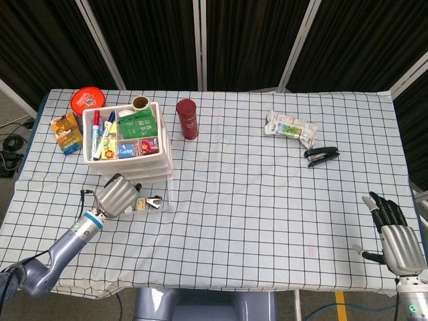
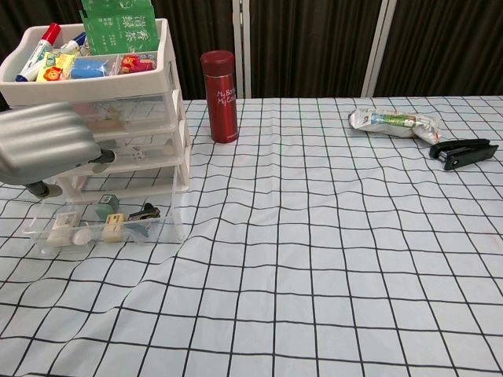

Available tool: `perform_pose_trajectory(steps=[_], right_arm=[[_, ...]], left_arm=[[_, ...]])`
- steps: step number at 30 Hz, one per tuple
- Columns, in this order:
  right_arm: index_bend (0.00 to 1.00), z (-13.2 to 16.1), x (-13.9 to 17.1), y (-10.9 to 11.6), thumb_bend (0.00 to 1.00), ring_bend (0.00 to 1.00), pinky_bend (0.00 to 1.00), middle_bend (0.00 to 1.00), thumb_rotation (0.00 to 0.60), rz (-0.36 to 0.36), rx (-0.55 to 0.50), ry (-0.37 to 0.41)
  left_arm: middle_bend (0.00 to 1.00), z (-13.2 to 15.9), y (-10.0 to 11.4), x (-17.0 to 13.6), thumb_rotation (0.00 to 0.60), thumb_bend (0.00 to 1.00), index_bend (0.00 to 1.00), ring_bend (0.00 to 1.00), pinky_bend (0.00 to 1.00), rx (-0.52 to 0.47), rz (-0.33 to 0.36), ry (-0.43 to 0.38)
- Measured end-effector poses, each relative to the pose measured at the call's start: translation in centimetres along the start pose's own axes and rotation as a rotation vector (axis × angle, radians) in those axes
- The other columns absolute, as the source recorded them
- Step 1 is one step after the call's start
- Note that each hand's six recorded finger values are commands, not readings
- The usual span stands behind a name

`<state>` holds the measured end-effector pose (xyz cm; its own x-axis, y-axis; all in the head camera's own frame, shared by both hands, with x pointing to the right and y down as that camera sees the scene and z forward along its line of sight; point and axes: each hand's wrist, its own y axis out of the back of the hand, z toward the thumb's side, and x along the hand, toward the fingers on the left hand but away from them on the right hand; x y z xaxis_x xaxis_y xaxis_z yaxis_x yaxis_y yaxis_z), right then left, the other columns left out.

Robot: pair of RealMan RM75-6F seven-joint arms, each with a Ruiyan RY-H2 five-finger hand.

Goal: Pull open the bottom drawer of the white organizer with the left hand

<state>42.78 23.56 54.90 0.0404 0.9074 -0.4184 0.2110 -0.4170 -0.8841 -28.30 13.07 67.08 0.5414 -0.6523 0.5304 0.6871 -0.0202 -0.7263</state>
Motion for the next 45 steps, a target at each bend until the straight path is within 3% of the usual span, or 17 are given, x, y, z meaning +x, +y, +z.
perform_pose_trajectory(steps=[9,22,45], right_arm=[[0.03,-0.1,-0.1,0.1,0.03,0.00,0.00,0.00,0.600,-0.001,-0.002,-0.005],[0.03,-0.5,-0.3,0.2,0.03,0.00,0.00,0.00,0.600,-0.005,-0.008,-0.017],[0.03,-1.1,-0.7,0.5,0.03,0.00,0.00,0.00,0.600,-0.017,-0.012,-0.040]], left_arm=[[0.99,0.7,-0.3,0.8,0.600,0.21,0.41,0.91,0.81,0.015,-0.011,-0.009],[0.99,2.3,-1.3,1.9,0.600,0.21,0.45,0.91,0.81,0.115,0.030,-0.087],[0.99,3.4,-2.6,3.4,0.600,0.21,0.47,0.91,0.81,0.139,0.054,-0.158]])
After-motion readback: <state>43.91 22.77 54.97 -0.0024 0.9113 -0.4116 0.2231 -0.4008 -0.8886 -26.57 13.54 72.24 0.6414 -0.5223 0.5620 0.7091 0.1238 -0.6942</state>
